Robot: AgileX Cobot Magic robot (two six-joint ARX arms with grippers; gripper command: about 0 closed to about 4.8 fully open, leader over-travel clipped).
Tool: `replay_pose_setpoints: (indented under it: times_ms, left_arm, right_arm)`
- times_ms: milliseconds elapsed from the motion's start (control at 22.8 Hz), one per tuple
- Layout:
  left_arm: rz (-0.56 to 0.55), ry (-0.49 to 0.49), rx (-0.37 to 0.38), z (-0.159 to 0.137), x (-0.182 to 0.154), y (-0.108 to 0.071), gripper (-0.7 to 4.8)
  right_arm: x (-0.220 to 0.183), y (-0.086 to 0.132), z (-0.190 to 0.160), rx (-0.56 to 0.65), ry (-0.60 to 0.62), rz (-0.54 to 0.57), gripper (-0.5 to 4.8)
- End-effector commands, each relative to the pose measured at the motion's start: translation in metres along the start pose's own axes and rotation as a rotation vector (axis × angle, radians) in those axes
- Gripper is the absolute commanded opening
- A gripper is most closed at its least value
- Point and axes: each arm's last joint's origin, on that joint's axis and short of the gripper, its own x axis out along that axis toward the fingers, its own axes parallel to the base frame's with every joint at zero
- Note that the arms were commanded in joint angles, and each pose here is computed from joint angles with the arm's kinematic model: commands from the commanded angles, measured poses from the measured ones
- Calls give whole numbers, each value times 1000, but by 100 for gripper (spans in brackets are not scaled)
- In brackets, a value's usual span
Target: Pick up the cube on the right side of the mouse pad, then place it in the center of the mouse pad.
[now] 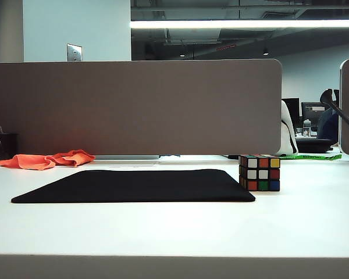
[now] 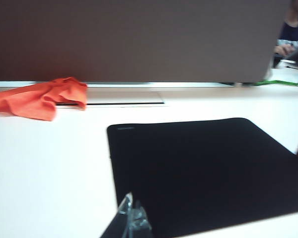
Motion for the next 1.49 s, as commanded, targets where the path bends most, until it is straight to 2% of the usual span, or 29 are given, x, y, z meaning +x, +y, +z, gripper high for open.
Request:
replay_pose_setpoints:
  times_ms: [44, 439, 615, 703, 922, 1142, 1318, 1493]
  left_arm:
    - [-76, 3, 1, 6, -2, -3, -6]
    - [-235, 29, 9, 16, -6, -9, -6]
    - [-340, 28, 32, 16, -7, -12, -6]
    - [-344, 26, 43, 16, -7, -12, -6]
    - [-343, 8, 78, 18, -7, -12, -6]
    - [-320, -16, 89, 21, -7, -12, -6]
    - [-296, -16, 89, 21, -7, -11, -6]
    - [-276, -9, 83, 20, -7, -10, -6]
  right_arm:
    - [0, 0, 11, -22, 55, -16, -5]
    - [33, 1, 54, -28, 247, -16, -5]
    - [74, 6, 73, -45, 349, -39, -5]
    - [96, 15, 75, -67, 388, -32, -5]
    - [143, 59, 70, -159, 489, -6, 1]
    - [175, 91, 65, -74, 543, -30, 74]
    - [192, 98, 59, -3, 575, -53, 182]
    - [202, 102, 51, -6, 603, -55, 265]
